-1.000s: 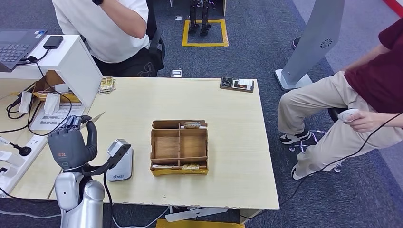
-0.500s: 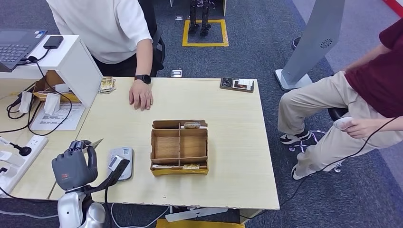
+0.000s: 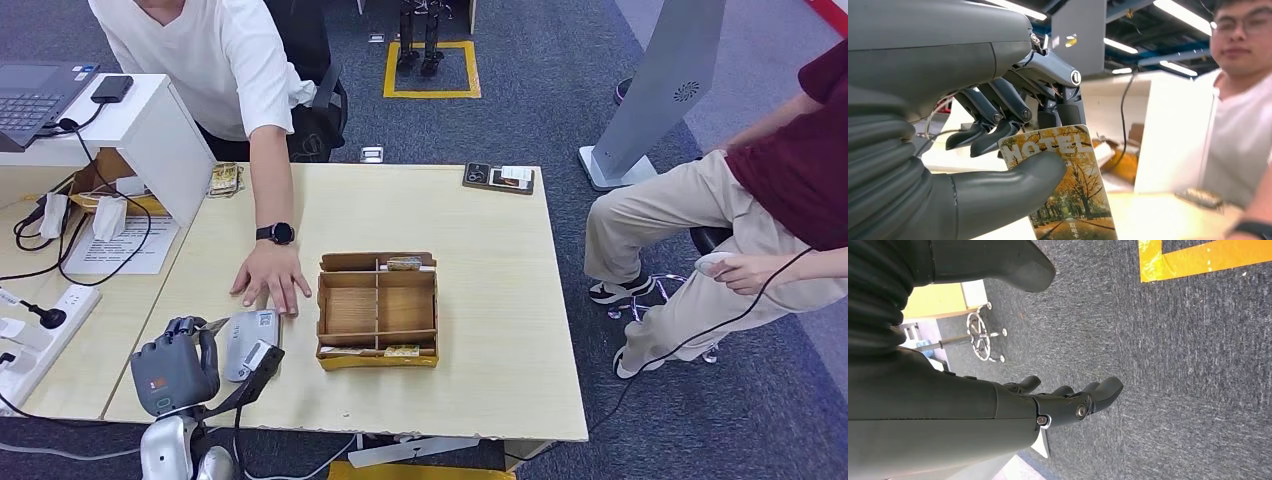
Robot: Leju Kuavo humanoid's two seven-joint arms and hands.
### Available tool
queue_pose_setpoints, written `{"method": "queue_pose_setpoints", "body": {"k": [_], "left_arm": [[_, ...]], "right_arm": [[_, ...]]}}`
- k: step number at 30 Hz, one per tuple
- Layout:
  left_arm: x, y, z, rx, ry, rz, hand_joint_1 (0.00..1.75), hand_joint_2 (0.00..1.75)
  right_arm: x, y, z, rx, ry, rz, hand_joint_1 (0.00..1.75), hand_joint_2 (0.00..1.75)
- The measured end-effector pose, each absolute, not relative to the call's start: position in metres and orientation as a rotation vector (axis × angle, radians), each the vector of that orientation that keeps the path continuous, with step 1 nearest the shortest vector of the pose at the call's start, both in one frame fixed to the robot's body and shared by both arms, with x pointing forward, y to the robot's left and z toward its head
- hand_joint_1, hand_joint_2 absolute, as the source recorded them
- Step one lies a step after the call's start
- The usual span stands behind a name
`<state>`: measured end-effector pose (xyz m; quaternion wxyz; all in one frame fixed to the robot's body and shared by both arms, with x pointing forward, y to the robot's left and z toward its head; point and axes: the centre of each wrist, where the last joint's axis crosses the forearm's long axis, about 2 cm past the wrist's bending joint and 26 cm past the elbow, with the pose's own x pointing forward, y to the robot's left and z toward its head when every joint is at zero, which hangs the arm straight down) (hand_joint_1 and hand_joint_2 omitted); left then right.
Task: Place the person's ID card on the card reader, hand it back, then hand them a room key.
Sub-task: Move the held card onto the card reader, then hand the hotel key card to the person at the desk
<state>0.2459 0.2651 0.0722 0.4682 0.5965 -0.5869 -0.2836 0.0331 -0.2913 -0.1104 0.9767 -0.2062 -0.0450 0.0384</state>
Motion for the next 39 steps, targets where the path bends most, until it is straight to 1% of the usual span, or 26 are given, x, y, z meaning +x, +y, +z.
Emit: {"method": "queue_pose_setpoints", "body": {"k": [12, 20, 30, 39], "left_arm": [[0.242, 0.254, 0.054, 1.404, -1.413, -0.789, 1.75, 1.75], [0.236, 0.245, 0.032, 1.326, -1.398, -0.926, 1.75, 1.75], [0.240, 0.246, 0.013, 1.233, -1.394, -1.085, 1.75, 1.75], [0.239, 0.242, -0.002, 1.175, -1.357, -1.169, 1.75, 1.75]], "right_arm": [[0.033, -0.294, -0.110, -0.419, -0.095, 0.079, 0.00, 1.75], [0.033, -0.296, -0.110, -0.419, -0.097, 0.085, 0.00, 1.75], [0.034, -0.300, -0.110, -0.417, -0.104, 0.078, 0.00, 1.75], [0.034, -0.300, -0.111, -0.409, -0.104, 0.081, 0.00, 1.75]]}}
